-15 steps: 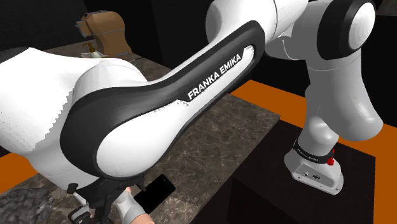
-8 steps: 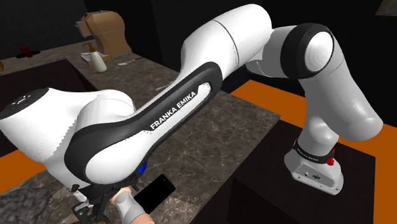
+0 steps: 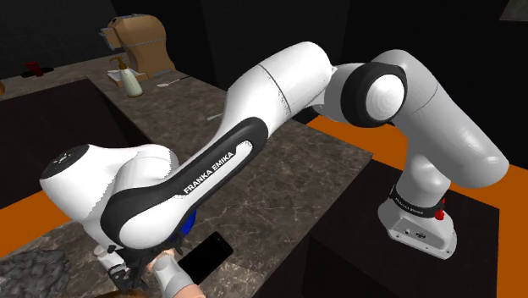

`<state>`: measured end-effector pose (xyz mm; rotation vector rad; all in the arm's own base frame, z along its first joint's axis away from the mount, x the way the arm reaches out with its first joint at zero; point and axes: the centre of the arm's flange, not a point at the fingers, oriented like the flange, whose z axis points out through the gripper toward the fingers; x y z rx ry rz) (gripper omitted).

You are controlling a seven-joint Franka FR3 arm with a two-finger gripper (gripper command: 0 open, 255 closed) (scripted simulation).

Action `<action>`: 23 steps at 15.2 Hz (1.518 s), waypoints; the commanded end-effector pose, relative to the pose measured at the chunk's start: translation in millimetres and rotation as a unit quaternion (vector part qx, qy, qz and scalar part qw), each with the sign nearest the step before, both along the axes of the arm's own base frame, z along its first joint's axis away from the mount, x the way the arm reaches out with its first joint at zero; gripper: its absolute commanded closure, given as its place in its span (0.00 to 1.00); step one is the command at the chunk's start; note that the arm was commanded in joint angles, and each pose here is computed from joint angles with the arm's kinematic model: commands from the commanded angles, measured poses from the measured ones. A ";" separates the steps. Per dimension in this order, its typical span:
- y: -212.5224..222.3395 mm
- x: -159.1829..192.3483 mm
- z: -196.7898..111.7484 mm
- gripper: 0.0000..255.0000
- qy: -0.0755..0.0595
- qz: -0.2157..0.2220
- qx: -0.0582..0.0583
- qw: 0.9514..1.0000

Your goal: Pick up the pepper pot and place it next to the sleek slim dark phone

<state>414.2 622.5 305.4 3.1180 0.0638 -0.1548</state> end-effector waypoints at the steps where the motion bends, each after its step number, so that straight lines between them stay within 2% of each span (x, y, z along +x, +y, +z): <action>1: 1.0 0.5 -10.5 0.00 0.000 -0.001 0.000 1.000; 5: 0.5 -1.8 -34.6 0.00 0.000 -0.001 0.000 1.000; 13: 0.5 -1.8 -34.5 0.00 0.000 -0.001 0.000 1.000; 14: 0.5 -1.8 -34.5 1.00 0.000 -0.001 0.000 1.000; 23: 0.5 -1.8 -34.6 1.00 0.000 -0.001 0.000 1.000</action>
